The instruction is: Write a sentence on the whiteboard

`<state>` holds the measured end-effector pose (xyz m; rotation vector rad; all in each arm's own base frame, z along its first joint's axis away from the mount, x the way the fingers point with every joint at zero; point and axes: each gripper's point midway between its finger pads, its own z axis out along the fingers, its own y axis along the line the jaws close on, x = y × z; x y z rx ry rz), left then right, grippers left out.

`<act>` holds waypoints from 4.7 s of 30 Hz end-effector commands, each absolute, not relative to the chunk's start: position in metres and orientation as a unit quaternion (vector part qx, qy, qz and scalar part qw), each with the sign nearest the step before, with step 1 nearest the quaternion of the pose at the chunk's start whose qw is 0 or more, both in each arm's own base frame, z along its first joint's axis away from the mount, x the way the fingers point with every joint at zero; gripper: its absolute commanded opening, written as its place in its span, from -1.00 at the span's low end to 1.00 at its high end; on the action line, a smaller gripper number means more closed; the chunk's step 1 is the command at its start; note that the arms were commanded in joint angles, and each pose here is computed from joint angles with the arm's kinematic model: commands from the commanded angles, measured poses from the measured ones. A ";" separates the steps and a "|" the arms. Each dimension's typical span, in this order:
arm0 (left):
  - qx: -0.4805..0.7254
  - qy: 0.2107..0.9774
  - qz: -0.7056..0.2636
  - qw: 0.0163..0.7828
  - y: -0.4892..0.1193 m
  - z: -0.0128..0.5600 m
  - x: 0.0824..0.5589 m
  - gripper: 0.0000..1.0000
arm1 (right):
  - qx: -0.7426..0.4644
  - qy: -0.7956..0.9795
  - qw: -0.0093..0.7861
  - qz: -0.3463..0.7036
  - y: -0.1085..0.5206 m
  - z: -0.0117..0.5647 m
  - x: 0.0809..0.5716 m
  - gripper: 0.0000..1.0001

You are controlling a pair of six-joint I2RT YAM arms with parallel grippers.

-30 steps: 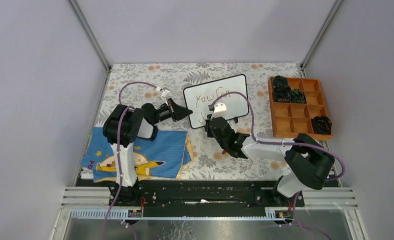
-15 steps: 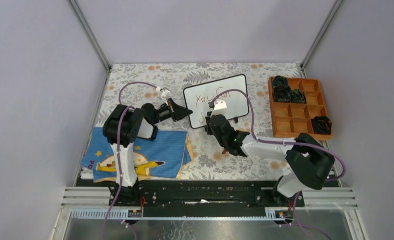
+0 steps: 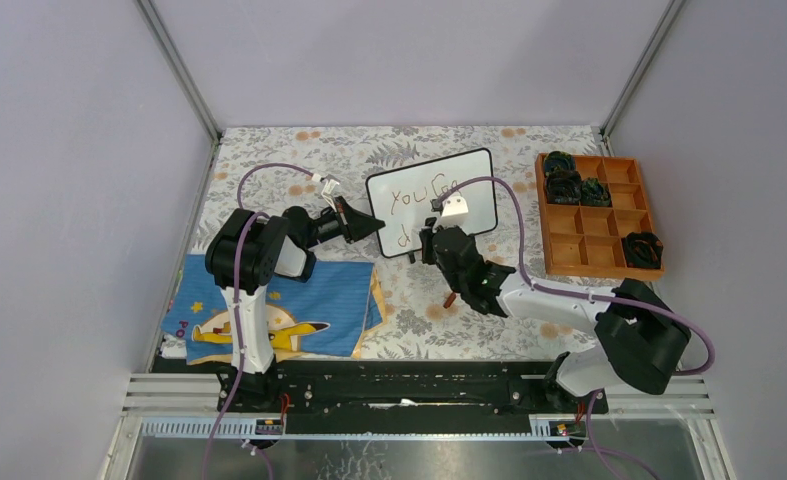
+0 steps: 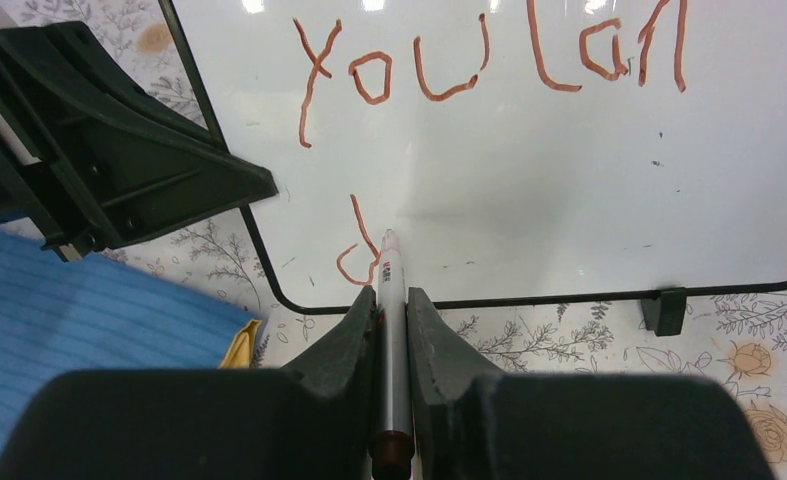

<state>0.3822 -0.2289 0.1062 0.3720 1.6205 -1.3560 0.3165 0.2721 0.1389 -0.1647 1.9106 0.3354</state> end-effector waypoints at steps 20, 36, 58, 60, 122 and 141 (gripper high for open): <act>0.162 0.668 -0.554 0.470 -0.234 0.104 0.375 -1.00 | -0.051 0.795 0.581 0.169 0.282 0.156 0.329 -1.00; 0.162 0.668 -0.554 0.470 -0.235 0.105 0.375 -1.00 | -0.059 0.808 0.564 0.160 0.286 0.140 0.330 -1.00; 0.163 0.668 -0.553 0.471 -0.235 0.105 0.375 -1.00 | -0.055 0.823 0.550 0.128 0.264 0.121 0.320 -1.00; 0.163 0.668 -0.553 0.470 -0.235 0.104 0.374 -1.00 | -0.052 0.824 0.551 0.122 0.261 0.121 0.321 -1.00; 0.169 0.671 -0.552 0.466 -0.239 0.103 0.373 -1.00 | -0.039 0.792 0.591 0.148 0.247 0.186 0.323 -1.00; 0.170 0.673 -0.549 0.466 -0.238 0.100 0.373 -1.00 | 0.064 0.777 0.609 0.147 0.165 0.188 0.323 -1.00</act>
